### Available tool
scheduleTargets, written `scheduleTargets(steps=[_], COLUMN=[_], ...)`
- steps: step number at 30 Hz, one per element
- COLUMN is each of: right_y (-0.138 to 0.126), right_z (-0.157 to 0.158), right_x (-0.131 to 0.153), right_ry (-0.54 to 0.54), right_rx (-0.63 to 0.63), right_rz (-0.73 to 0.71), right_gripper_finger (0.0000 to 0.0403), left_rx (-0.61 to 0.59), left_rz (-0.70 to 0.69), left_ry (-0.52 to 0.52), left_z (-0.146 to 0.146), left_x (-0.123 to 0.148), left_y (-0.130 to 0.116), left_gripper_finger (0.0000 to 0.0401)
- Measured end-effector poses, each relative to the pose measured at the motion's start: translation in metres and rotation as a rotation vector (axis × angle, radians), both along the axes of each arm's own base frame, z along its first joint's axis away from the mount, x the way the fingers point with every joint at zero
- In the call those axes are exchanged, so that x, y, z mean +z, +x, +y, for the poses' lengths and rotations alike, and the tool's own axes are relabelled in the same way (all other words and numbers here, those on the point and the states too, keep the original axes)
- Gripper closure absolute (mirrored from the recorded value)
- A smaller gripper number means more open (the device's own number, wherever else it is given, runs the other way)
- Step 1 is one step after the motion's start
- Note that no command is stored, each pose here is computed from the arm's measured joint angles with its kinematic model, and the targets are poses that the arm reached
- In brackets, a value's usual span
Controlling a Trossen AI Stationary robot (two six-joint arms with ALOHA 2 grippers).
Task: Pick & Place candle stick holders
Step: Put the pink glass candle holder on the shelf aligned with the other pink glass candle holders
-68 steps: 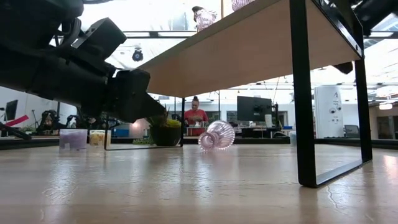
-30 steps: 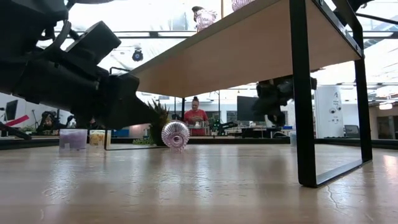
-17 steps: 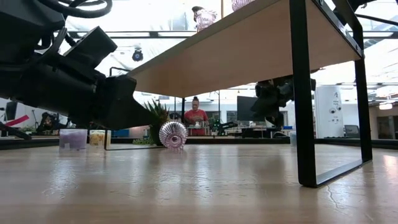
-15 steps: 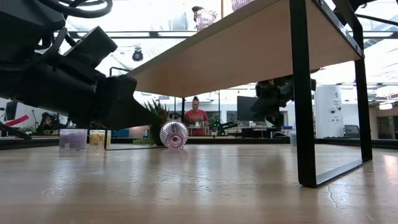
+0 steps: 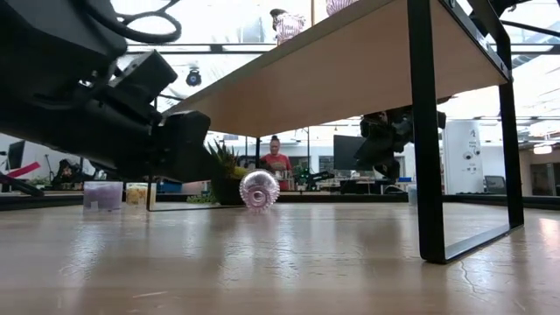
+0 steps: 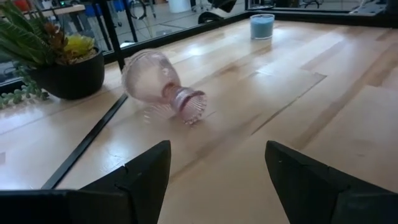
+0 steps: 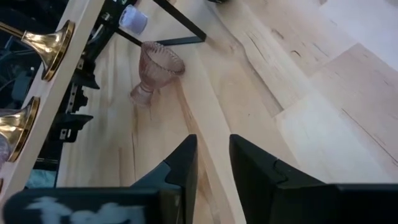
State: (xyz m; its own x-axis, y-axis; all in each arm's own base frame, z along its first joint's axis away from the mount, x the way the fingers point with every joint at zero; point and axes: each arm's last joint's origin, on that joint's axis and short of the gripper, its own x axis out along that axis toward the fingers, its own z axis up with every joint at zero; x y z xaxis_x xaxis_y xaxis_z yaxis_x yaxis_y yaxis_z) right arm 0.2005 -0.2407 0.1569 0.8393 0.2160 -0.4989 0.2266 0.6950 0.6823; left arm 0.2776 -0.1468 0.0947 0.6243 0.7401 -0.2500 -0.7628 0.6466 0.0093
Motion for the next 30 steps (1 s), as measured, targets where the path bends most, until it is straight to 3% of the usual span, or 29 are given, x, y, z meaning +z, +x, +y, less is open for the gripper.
scheduleTargets(steps=[9,16,23,30], right_y=[0.0,0.001,0.013,0.033], right_z=[0.0,0.0,0.01,0.023], right_x=[0.0,0.0,-0.002,0.0], right_ry=[-0.007,-0.043,-0.292,-0.418], right_rx=[0.003,0.019,0.173,0.242], right_rz=[-0.001,-0.008,-0.016,-0.033], right_gripper_finger=[0.0326,0.032,0.0312,0.032], left_rx=[0.064,0.077,0.074,0.056], left_rz=[-0.014,0.049,0.041,0.076], left_ry=[-0.034,-0.154,-0.162,-0.143], left_z=[0.019,0.037,0.036,0.036], left_x=[-0.004,-0.011,-0.011,-0.011], left_y=[0.004,0.009,0.01,0.01], left_gripper_finger=[0.0138,0.0138,0.0138,0.0138])
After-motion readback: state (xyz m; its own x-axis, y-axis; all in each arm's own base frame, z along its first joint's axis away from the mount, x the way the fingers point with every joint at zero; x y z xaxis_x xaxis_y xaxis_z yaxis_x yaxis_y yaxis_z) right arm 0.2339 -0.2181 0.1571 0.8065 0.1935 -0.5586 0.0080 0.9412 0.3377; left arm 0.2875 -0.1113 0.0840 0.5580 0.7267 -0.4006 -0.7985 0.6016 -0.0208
